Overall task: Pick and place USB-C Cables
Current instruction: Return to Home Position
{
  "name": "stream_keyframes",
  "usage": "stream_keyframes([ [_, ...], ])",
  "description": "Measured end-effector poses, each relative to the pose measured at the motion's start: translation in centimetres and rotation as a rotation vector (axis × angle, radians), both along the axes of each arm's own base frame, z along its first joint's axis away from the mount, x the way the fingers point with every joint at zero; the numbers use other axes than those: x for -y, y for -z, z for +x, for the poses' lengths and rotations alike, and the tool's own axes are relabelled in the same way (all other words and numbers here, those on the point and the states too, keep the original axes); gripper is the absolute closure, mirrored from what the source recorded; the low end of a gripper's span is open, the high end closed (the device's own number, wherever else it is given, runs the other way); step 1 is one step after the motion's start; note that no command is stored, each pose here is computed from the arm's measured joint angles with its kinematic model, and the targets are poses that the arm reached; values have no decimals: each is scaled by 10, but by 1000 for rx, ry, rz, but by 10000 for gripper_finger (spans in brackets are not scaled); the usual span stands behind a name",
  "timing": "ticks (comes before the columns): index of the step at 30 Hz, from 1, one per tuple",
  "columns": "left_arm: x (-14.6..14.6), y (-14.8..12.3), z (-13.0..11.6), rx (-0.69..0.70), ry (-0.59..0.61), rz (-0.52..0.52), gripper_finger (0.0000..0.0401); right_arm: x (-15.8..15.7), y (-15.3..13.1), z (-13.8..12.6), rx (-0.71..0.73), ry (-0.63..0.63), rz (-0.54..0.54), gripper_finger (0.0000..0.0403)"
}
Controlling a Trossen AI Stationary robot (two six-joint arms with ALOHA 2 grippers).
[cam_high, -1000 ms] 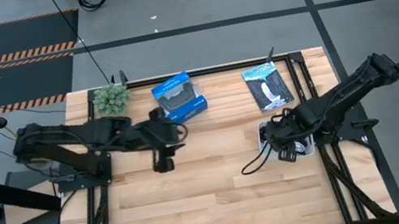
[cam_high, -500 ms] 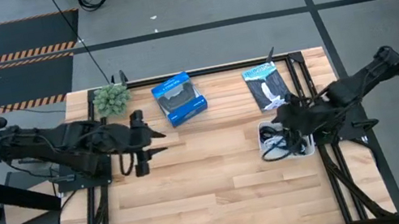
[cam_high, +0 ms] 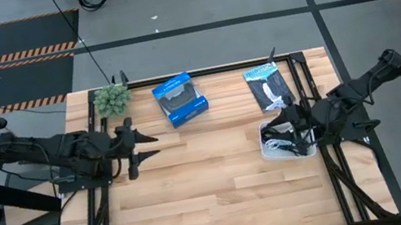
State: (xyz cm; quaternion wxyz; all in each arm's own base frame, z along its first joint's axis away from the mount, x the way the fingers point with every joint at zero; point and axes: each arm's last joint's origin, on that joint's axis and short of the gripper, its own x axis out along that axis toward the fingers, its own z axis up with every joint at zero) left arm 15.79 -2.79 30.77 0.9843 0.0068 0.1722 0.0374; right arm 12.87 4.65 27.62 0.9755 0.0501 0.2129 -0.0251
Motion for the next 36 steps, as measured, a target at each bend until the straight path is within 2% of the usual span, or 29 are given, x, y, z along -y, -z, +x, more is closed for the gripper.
stream_keyframes([
  [8,-6,25,-17,139,-57,-6,225,11,28,-3,199,-7,-39,207],
  [13,-10,42,-28,205,-106,-8,227,20,44,-3,310,-31,-10,207],
  [19,-13,72,-39,283,-137,-28,245,29,62,-1,393,23,23,207],
  [26,-15,114,-45,351,-162,-101,271,31,93,-3,488,8,77,207],
  [32,-15,138,-46,380,-179,-143,283,31,105,-5,471,11,108,207],
  [36,-16,138,-46,385,-195,-139,285,31,106,-5,466,2,86,207],
])
